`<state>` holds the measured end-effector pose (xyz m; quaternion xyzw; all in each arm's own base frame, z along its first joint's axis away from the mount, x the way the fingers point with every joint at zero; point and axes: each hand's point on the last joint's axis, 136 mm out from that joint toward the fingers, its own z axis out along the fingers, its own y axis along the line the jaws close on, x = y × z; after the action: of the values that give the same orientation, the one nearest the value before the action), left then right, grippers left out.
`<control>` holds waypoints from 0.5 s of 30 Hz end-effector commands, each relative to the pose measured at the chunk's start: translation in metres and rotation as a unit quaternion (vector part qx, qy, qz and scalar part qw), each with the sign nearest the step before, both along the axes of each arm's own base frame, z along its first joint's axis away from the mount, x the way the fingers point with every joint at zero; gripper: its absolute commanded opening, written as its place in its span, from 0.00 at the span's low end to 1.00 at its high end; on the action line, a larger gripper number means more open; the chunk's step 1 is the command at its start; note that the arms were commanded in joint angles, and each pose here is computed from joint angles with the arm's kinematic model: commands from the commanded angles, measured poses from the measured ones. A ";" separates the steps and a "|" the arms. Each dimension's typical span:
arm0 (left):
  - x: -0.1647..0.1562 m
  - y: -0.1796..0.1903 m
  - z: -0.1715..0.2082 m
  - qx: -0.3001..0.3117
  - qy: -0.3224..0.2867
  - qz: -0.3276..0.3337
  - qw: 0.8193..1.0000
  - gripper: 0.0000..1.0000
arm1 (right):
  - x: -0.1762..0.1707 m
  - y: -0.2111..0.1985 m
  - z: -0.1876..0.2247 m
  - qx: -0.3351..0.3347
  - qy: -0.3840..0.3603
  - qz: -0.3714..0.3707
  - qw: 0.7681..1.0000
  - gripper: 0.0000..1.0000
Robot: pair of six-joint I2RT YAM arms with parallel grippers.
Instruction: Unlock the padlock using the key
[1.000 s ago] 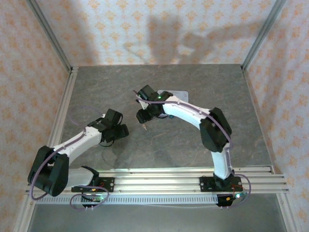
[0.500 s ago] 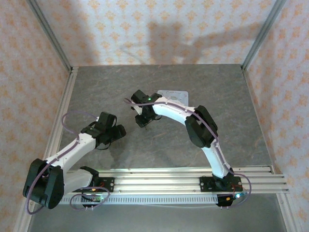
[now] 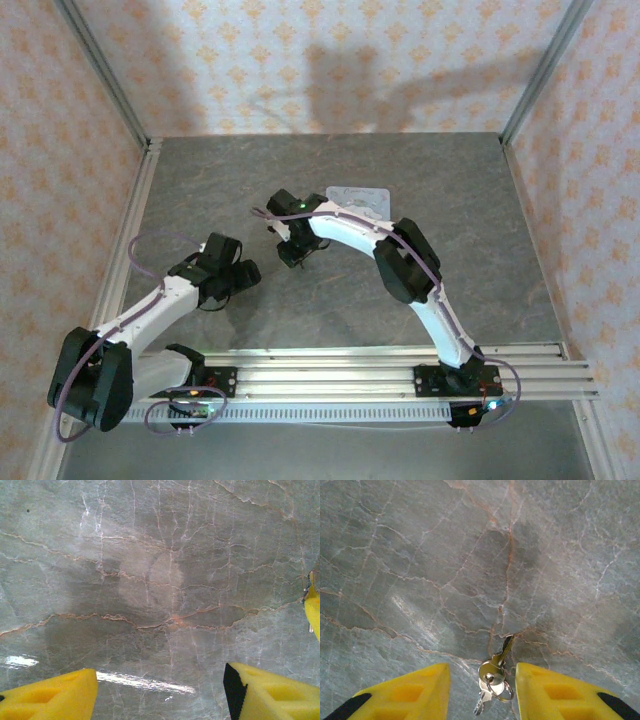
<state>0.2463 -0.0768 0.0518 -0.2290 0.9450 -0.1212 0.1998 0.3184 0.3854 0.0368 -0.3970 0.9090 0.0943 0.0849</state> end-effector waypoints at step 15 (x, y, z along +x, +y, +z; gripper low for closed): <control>-0.007 0.007 -0.004 0.013 0.007 -0.001 1.000 0.68 | -0.005 -0.010 -0.017 -0.039 0.016 0.010 0.999 0.39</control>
<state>0.2449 -0.0764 0.0503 -0.2289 0.9455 -0.1201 0.1981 0.3158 0.3816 0.0270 -0.3982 0.9107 0.0850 0.0692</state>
